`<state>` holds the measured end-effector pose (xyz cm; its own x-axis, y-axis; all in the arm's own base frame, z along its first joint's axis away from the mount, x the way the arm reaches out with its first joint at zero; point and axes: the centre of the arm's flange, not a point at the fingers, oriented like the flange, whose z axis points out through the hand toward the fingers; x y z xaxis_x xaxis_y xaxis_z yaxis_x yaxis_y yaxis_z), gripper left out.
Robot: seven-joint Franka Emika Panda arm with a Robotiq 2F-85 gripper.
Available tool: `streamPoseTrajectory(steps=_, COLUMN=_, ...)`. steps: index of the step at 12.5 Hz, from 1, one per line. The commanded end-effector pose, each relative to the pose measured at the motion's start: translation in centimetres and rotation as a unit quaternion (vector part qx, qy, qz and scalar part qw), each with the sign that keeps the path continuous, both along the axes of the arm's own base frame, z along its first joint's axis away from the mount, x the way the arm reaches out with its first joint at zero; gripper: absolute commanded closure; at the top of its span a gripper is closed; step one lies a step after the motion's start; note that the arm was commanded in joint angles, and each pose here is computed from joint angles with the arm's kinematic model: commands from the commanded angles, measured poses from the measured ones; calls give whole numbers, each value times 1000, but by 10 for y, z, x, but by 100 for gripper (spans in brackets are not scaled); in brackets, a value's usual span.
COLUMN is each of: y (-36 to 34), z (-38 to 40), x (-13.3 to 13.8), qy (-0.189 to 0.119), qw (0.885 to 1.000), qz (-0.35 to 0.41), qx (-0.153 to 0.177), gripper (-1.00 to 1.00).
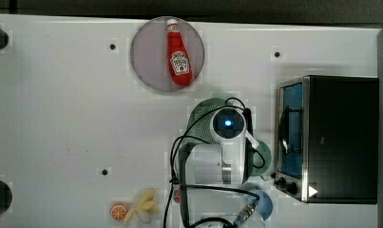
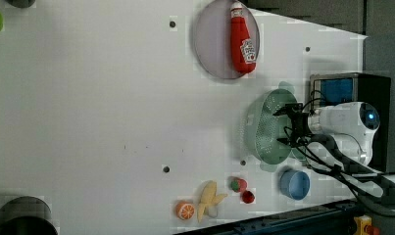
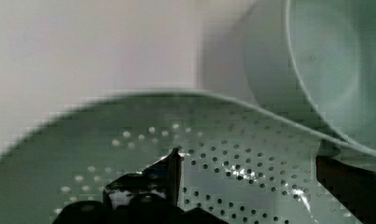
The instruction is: Drag strainer left to right.
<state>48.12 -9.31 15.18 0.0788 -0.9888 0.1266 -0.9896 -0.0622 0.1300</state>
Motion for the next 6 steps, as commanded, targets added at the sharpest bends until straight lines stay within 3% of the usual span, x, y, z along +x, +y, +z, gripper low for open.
streamPoseTrajectory(steps=1, y=12, z=37, x=19, qy=-29, qw=998, qz=59, qx=9, gripper=-100)
streamPoseTrajectory(steps=2, y=23, z=49, x=20, qy=-26, qw=992, qz=124, qx=17, gripper=-100)
streamPoseTrajectory(steps=4, y=35, z=94, x=28, qy=-45, qw=967, qz=251, qx=18, gripper=-100)
streamPoseTrajectory(steps=6, y=38, z=146, x=32, qy=-61, qw=951, qz=304, qx=10, gripper=-100)
